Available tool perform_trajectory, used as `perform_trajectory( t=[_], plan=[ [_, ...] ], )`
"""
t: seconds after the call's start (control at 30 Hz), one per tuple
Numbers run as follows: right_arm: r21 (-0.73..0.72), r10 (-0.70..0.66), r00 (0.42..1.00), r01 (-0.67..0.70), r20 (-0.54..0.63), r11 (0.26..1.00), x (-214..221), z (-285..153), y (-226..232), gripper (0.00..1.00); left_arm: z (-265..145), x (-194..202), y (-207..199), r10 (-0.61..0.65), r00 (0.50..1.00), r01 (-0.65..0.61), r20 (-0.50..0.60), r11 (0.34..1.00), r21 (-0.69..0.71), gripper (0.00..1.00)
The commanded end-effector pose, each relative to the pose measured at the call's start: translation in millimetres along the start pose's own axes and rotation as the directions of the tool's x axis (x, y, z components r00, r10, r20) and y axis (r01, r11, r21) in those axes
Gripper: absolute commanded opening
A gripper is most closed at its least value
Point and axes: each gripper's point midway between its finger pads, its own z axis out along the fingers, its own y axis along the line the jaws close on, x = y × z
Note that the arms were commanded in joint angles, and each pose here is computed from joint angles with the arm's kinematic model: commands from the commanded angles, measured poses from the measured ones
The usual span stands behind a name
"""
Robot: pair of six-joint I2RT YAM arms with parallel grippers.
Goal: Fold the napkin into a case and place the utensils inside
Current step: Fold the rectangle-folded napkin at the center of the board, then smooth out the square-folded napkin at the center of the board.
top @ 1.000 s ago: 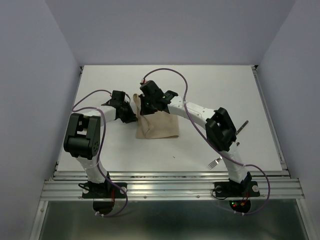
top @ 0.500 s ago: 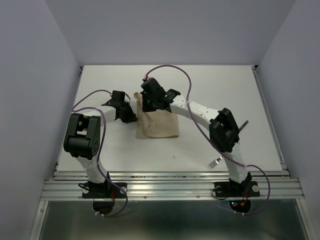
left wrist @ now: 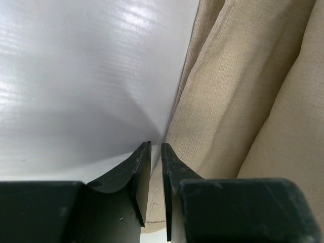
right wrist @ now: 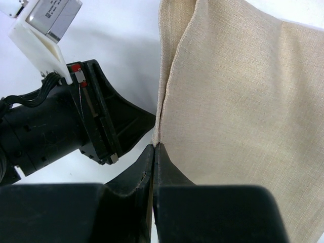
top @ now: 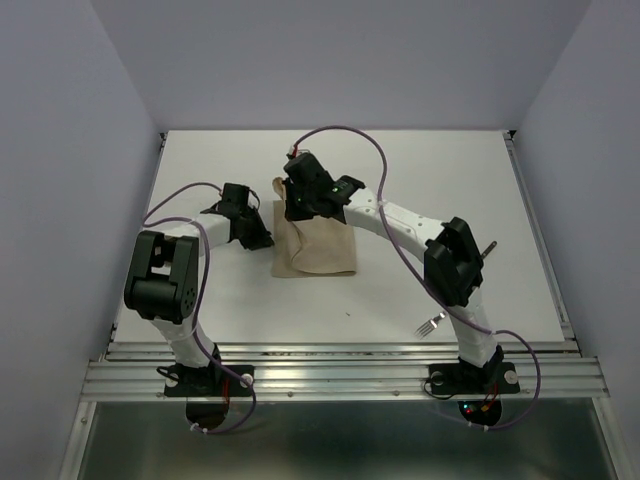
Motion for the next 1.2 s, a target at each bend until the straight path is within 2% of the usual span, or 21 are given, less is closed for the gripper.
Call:
perform_trajectory(
  t=[0.0,0.17,0.2,0.23,0.27,0.3,0.33,0.4,0.47,0.53,0.6,0.63,0.67,0.7,0.73,0.77,0.8,0.97,1.03,1.17],
  plan=[
    [-0.04,0.001,1.0,-0.001,0.005,0.999,-2.4,2.7,13.9,0.01,-16.6,0.0,-0.7,0.018,1.0,-0.018,0.022,1.0,-0.007,0.26],
    [-0.06,0.003,1.0,-0.004,-0.012,0.998,2.8,8.2,17.0,0.01,-25.5,-5.3,0.9,0.01,0.999,-0.009,0.044,1.0,-0.023,0.26],
    [-0.074,0.001,1.0,-0.002,-0.021,0.997,4.3,8.9,19.6,0.03,-28.4,-7.7,1.2,0.008,0.999,-0.007,0.053,1.0,-0.027,0.27],
    [-0.081,0.0,1.0,-0.003,-0.026,0.997,4.8,9.5,21.3,0.1,-35.9,-11.0,-0.4,0.005,0.998,-0.003,0.068,1.0,-0.025,0.28],
    [-0.094,0.0,0.999,-0.003,-0.034,0.996,6.0,10.2,23.9,0.35,-40.8,-16.4,-0.2,0.003,0.996,0.0,0.09,0.999,-0.034,0.3],
    [-0.097,-0.002,0.999,-0.002,-0.034,0.995,5.3,9.7,24.5,0.43,-45.8,-19.9,0.0,-0.004,0.995,0.008,0.104,0.999,-0.038,0.31],
    [-0.093,-0.001,1.0,-0.002,-0.026,0.996,2.7,7.5,24.3,0.44,-57.8,-27.5,-2.7,-0.012,0.991,0.016,0.134,0.999,-0.033,0.31],
    [-0.056,0.003,1.0,-0.002,0.03,0.998,-12.4,-7.4,19.0,0.52,-70.1,-37.2,-2.3,-0.017,0.984,0.026,0.179,0.999,-0.046,0.32],
    [-0.032,0.005,0.998,-0.002,0.07,0.999,-25.4,-19.7,10.7,0.54,-86.0,-46.4,-6.6,-0.016,0.975,0.027,0.22,0.999,-0.044,0.33],
    [0.005,0.016,0.995,-0.016,0.099,1.0,-32.3,-37.5,-8.2,0.52,-94.7,-52.3,-9.7,-0.013,0.97,0.024,0.242,0.999,-0.041,0.34],
    [0.057,0.048,0.994,-0.054,0.101,0.997,-28.4,-48.9,-43.4,0.44,-99.6,-57.1,-17.8,-0.001,0.968,0.005,0.252,1.0,-0.014,0.34],
    [0.048,0.065,0.988,-0.072,0.14,0.996,-43.1,-58.9,-46.3,0.42,-98.6,-58.1,-20.1,0.003,0.968,-0.002,0.249,1.0,-0.006,0.34],
    [0.094,0.074,0.993,-0.082,0.089,0.992,-16.8,-52.6,-70.7,0.38,-97.3,-58.5,-23.9,0.009,0.97,-0.011,0.242,1.0,0.007,0.34],
    [0.11,0.111,0.99,-0.12,0.09,0.987,-15.1,-53.6,-90.5,0.31,-94.4,-55.6,-28.7,0.012,0.975,-0.02,0.222,0.999,0.031,0.34],
    [0.113,0.123,0.988,-0.133,0.096,0.985,-12.9,-63.1,-98.5,0.27,-86.7,-54.3,-29.8,0.016,0.979,-0.024,0.204,0.999,0.038,0.34],
    [0.153,0.13,0.99,-0.136,0.049,0.979,15.0,-59.2,-117.3,0.24,-83.0,-53.0,-31.7,0.02,0.981,-0.029,0.193,0.999,0.044,0.34],
    [0.172,0.142,0.989,-0.147,0.04,0.974,23.9,-61.5,-128.1,0.22,-79.5,-50.1,-34.1,0.023,0.984,-0.034,0.176,0.998,0.058,0.33],
    [0.151,0.188,0.981,-0.178,-0.05,0.972,83.8,-69.3,-141.0,0.16,-56.5,-31.0,-32.6,0.038,0.993,-0.046,0.109,0.997,0.069,0.33],
    [0.144,0.197,0.979,-0.186,-0.062,0.972,93.8,-69.0,-142.7,0.11,-49.4,-21.3,-30.9,0.037,0.995,-0.044,0.087,0.997,0.071,0.32],
    [0.116,0.204,0.975,-0.193,-0.092,0.974,108.9,-67.8,-141.8,0.08,-38.2,-5.6,-29.9,0.044,0.997,-0.048,0.057,0.997,0.067,0.32]
  ],
)
